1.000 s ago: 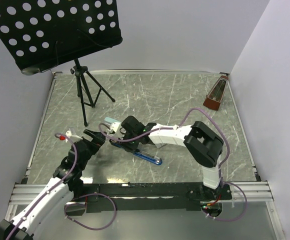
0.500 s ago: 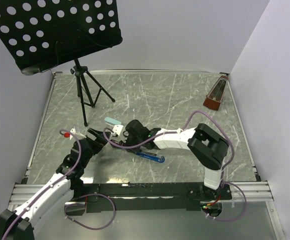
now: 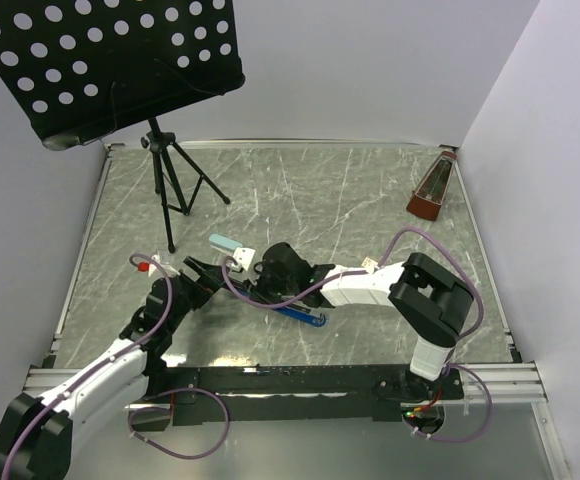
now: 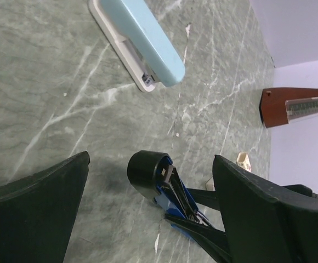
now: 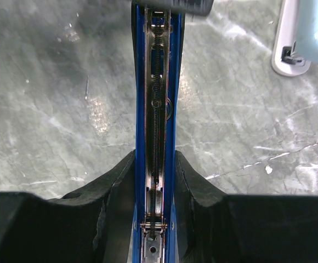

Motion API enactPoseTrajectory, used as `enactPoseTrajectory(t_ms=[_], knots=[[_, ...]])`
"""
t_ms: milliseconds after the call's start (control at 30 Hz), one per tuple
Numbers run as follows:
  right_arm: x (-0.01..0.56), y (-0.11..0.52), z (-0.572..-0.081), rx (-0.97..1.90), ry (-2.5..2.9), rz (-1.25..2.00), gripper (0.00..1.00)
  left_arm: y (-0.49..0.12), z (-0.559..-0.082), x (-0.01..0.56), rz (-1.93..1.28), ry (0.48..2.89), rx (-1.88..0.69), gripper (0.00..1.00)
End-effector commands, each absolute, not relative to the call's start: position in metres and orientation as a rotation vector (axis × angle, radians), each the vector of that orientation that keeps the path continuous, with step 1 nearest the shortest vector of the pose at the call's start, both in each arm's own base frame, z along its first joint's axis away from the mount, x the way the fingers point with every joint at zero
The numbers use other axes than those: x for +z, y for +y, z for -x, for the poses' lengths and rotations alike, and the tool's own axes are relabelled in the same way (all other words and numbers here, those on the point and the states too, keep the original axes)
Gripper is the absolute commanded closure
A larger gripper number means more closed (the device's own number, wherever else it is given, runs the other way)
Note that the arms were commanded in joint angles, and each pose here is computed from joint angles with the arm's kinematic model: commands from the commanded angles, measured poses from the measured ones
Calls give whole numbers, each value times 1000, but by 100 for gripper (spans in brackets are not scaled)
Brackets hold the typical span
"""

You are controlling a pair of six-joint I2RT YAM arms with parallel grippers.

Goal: Load the staples into the stapler

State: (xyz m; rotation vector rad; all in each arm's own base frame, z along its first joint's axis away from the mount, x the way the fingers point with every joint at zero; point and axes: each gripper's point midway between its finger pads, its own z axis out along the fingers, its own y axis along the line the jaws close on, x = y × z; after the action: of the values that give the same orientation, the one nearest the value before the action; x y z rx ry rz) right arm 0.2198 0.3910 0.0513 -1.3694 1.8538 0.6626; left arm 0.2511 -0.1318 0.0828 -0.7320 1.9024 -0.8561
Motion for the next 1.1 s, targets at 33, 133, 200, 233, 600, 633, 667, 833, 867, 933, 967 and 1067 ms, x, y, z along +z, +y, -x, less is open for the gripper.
enactPoseTrajectory(t_ms=[33,133,200,233,600,633,667,833,867,933,967,1067], knots=[[110,414,-226,760,1658,1268,100,-142,-256,96,642,1845,-926,4],[112,414,-226,765,1651,1260,100,-143,-258,96,621,1827,-929,9],[112,415,-225,769,1647,1263,100,-143,-260,98,605,1815,-924,11],[111,415,-225,772,1648,1263,100,-143,-261,98,597,1810,-921,13],[106,415,-224,770,1659,1277,100,-144,-268,104,528,1769,-900,53],[106,416,-225,768,1660,1277,100,-143,-268,103,527,1775,-891,57],[105,415,-225,768,1664,1278,100,-143,-269,106,515,1767,-886,61],[103,417,-226,768,1684,1272,96,-136,-270,114,498,1740,-845,82],[102,416,-227,759,1697,1263,94,-134,-269,111,502,1753,-824,84],[104,415,-229,754,1714,1244,83,-127,-272,118,516,1730,-785,85],[105,414,-229,752,1729,1237,79,-122,-270,110,529,1762,-745,85],[109,409,-232,730,1754,1207,64,-111,-273,120,545,1735,-674,87]])
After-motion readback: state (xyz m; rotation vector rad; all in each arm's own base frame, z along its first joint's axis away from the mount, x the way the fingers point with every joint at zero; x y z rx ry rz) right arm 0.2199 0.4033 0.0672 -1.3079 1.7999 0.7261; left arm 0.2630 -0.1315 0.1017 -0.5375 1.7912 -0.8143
